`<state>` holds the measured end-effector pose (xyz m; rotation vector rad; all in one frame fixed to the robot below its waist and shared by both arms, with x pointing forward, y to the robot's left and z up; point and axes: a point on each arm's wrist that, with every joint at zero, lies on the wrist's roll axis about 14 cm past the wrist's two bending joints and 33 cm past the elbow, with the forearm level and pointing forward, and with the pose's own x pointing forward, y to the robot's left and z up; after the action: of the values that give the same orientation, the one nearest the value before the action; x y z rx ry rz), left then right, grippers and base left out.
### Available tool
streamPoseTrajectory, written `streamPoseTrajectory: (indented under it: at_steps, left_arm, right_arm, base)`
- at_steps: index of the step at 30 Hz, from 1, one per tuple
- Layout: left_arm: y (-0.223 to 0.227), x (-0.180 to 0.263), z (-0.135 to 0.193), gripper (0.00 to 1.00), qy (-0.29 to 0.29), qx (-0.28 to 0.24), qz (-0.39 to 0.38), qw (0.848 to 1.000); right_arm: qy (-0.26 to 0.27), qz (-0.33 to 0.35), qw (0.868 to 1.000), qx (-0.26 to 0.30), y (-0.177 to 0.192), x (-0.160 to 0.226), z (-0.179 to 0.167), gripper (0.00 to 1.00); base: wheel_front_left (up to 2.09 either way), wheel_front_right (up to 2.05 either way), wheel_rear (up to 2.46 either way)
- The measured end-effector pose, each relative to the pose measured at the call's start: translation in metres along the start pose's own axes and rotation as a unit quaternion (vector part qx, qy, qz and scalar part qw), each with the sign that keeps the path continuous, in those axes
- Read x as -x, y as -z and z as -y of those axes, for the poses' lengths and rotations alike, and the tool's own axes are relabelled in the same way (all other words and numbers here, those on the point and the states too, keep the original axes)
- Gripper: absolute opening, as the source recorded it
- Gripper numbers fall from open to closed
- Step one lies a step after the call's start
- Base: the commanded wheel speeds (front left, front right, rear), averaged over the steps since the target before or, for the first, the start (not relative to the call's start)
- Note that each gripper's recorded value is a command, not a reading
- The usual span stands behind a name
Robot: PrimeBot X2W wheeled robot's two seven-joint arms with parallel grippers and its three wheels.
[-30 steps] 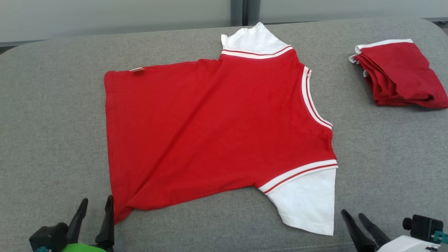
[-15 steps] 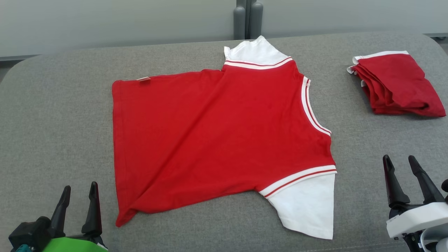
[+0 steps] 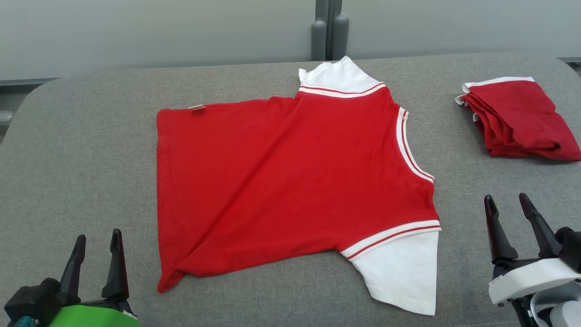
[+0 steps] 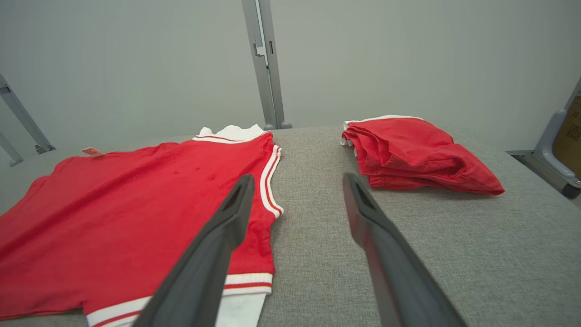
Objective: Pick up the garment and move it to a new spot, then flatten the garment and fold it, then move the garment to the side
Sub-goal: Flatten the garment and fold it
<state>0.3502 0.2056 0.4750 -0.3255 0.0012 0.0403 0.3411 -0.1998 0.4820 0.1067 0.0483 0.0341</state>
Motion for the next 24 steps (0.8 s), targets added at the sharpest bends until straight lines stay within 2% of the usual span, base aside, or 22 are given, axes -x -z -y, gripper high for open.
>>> streamPoseTrajectory:
  at_steps: [15, 24]
  left_arm:
    - [-0.002, 0.017, 0.0, 1.0, -0.002, 0.003, 0.003, 1.0]
    - [0.008, 0.017, 0.029, 1.0, 0.042, 0.008, -0.012, 0.999]
  right_arm:
    - [-0.009, 0.002, 1.0, 0.011, 0.004, 0.009, -0.013, 1.0]
    - [0.015, 0.005, 0.999, 0.038, 0.002, 0.01, 0.005, 1.0]
  base:
    - [0.0, 0.0, 0.0]
    - [0.0, 0.0, 0.0]
